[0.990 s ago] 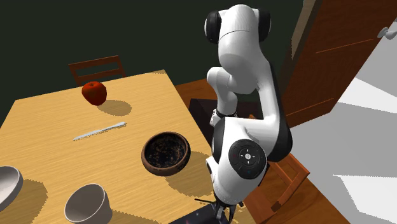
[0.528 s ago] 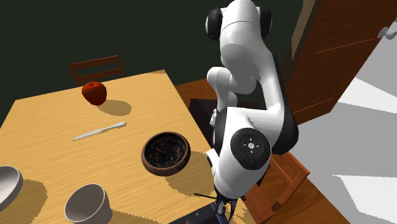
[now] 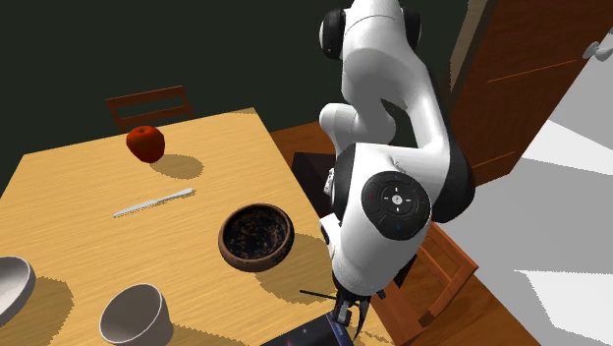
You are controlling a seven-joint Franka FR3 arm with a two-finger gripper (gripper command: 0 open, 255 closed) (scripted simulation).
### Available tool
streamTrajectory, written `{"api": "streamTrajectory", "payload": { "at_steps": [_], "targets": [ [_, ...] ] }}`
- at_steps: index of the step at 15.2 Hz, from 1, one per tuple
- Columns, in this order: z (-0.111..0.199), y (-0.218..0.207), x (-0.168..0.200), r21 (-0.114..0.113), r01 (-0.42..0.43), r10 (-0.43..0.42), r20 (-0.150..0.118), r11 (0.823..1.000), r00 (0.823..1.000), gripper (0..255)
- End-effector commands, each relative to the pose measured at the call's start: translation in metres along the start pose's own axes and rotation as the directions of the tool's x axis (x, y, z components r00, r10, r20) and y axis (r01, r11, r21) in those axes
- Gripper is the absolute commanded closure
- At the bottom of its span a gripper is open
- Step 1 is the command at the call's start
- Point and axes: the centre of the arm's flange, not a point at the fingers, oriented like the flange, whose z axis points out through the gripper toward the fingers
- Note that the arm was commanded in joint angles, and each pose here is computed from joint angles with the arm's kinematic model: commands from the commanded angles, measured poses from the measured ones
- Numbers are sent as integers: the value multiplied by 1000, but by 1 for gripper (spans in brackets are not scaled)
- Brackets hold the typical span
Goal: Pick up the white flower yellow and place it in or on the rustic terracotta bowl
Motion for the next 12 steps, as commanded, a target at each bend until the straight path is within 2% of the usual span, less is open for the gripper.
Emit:
{"api": "streamTrajectory", "payload": {
  "at_steps": [1,12],
  "targets": [
    [-11,1,1,0,0,0,0,1000,1000,255],
    [-69,8,6,0,0,0,0,1000,1000,255]
  ]
}}
